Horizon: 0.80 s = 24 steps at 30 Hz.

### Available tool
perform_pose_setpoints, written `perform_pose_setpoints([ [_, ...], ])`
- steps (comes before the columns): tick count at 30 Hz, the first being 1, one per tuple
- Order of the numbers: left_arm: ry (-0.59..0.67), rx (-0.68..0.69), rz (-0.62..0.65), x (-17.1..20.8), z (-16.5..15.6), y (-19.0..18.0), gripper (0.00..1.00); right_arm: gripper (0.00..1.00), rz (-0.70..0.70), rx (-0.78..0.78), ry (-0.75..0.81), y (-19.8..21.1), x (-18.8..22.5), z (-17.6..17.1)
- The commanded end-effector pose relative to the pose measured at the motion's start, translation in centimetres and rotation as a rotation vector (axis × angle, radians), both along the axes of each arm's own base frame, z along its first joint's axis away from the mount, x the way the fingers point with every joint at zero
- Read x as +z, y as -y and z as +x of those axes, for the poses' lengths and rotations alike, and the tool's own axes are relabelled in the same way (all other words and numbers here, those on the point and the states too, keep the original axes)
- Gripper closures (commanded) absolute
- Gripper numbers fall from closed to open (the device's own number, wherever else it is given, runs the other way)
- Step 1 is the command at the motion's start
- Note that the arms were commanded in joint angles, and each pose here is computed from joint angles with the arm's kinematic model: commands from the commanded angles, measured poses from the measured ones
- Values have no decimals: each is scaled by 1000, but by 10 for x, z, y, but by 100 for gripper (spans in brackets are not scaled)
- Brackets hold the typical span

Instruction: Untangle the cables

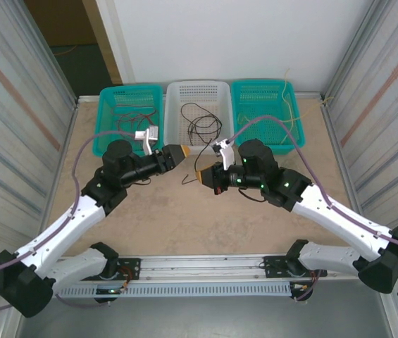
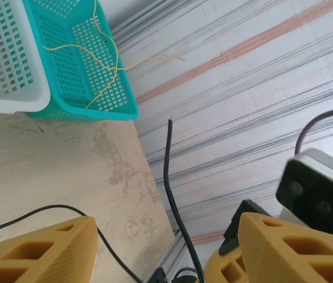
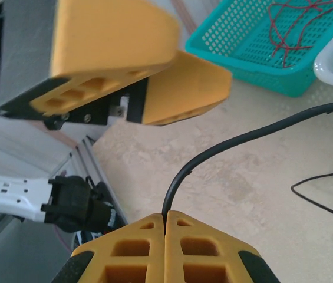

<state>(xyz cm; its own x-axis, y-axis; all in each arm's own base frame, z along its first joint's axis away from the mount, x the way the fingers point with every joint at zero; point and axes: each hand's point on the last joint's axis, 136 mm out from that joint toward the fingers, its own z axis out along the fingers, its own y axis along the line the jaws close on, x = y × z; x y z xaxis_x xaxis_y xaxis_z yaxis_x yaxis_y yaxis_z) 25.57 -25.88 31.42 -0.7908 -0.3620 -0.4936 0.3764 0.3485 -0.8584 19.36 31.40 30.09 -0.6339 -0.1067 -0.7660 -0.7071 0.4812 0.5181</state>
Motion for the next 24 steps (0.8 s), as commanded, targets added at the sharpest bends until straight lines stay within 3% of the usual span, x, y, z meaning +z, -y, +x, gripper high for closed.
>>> perform_pose_setpoints([
  [1, -17, -32, -2, 10, -1, 9, 37, 100, -4, 84, 67, -9, 15, -11],
  [6, -114, -81, 27, -12, -3, 18, 43, 100, -79, 95, 100, -18, 5, -15],
  [11, -133, -128, 26, -17, -12, 21, 48, 100, -164, 90, 103, -24, -11, -10],
  [24, -153, -127, 45, -27, -12, 21, 97, 100, -201, 82, 97, -31, -24, -8],
])
